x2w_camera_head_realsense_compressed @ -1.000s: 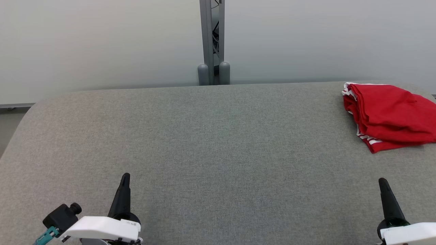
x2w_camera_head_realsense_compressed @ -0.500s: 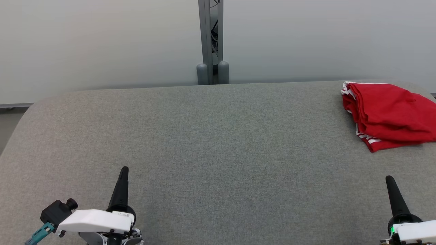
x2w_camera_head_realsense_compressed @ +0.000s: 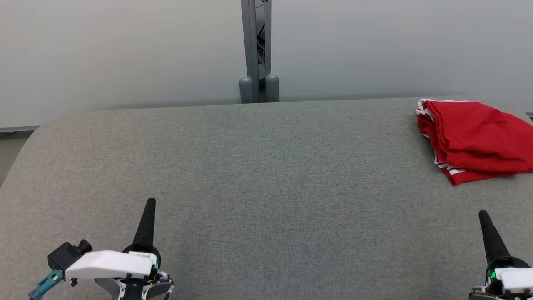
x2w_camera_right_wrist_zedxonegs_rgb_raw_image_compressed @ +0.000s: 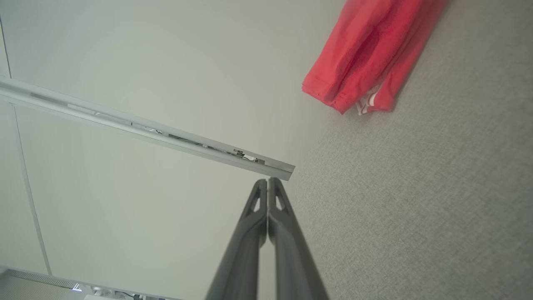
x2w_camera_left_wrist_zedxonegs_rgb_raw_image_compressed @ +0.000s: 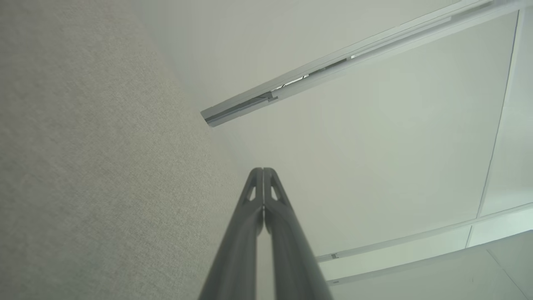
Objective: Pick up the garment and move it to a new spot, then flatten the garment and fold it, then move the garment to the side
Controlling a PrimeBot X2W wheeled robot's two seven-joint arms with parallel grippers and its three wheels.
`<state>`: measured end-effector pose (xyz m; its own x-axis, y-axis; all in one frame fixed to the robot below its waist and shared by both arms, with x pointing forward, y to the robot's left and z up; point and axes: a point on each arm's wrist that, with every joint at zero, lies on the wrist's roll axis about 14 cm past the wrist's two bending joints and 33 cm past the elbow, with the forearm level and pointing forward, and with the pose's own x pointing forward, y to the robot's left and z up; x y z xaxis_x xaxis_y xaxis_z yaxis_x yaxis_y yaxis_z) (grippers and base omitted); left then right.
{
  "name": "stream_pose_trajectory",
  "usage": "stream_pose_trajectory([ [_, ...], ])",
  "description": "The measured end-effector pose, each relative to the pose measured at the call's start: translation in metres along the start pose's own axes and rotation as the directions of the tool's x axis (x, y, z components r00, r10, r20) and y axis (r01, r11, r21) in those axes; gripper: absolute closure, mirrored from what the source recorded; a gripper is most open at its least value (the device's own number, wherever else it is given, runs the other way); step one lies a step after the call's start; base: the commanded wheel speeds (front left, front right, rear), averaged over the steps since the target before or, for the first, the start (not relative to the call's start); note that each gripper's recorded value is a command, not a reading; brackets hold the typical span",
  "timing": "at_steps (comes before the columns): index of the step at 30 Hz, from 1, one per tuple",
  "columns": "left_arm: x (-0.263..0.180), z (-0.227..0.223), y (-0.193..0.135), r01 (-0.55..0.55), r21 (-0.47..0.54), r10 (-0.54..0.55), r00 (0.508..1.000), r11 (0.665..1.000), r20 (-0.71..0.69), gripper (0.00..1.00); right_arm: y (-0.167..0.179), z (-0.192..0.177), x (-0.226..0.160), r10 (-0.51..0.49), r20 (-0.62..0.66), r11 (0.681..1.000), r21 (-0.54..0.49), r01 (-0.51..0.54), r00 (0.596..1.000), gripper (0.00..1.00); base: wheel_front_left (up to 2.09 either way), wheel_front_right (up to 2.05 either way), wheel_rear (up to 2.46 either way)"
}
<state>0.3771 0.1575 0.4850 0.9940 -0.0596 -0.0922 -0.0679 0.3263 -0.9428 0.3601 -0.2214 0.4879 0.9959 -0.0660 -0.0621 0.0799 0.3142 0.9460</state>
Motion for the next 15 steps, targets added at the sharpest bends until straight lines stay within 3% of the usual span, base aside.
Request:
stream_pose_trajectory([
  [15,0.0081,0.0017,-0.0086,0.031,-0.125,-0.032,0.999,0.992,-0.007,1.00,0.0023,0.0095,0.0024,0.011,0.014,0.992,0.126,-0.013,1.000,1.00,0.00,0.00,0.00],
])
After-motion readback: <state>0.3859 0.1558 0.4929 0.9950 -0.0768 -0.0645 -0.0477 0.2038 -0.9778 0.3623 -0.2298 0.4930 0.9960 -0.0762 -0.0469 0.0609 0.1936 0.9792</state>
